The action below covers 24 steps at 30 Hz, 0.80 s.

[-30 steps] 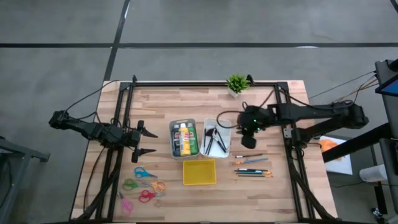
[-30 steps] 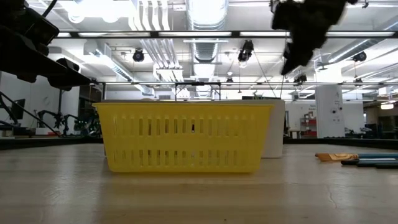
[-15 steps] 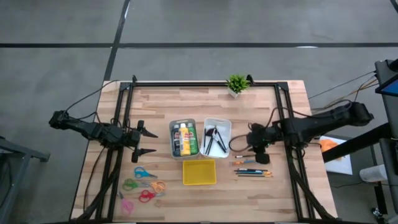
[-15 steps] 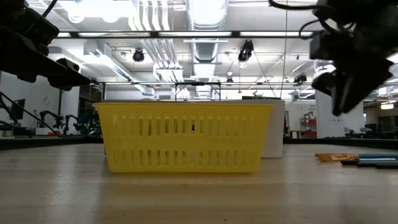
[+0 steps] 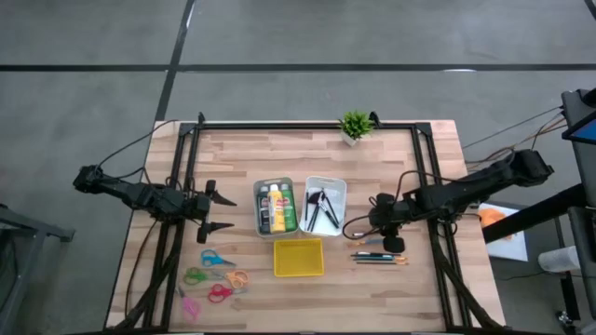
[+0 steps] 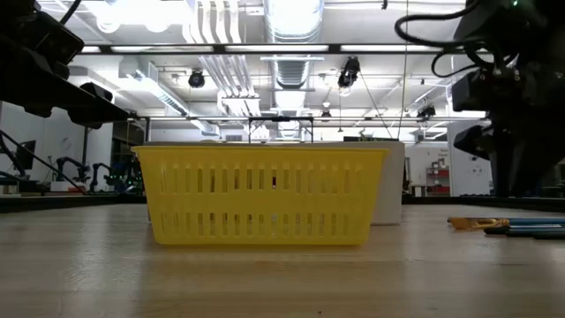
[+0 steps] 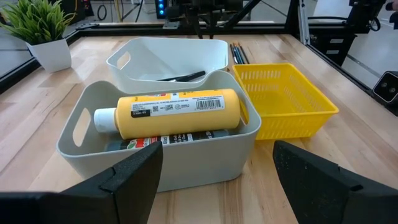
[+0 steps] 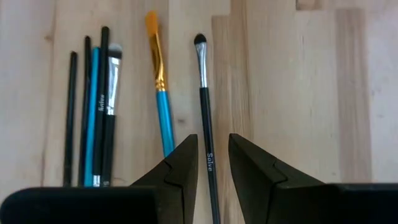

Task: Pick & Place Paint Supplies
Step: Put the silver paint brush into the white bin

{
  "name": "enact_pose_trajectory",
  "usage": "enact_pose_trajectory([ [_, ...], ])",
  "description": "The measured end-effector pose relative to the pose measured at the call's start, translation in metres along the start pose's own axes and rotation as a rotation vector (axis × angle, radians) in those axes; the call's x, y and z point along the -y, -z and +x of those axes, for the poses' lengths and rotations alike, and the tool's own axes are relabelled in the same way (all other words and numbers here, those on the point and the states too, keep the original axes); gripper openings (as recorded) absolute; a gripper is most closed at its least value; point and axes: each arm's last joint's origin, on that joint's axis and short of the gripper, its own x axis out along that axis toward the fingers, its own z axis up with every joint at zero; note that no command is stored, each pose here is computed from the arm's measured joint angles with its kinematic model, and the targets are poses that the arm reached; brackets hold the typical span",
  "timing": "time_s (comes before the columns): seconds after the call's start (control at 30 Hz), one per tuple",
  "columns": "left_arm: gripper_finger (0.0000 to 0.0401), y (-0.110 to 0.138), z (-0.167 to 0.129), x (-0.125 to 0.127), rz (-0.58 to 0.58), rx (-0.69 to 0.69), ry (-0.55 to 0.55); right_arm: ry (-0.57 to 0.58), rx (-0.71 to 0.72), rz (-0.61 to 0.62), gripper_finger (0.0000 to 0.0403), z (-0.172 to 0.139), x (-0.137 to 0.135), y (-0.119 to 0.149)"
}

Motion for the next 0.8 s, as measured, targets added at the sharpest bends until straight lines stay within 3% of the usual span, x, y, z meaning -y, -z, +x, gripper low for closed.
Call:
enact_pose_trajectory([
  [0.8,0.0306,0.0,0.0,0.0,0.0,0.0,0.0,0.084,-0.125,0.004,0.0088,0.031,0.001,-0.002],
])
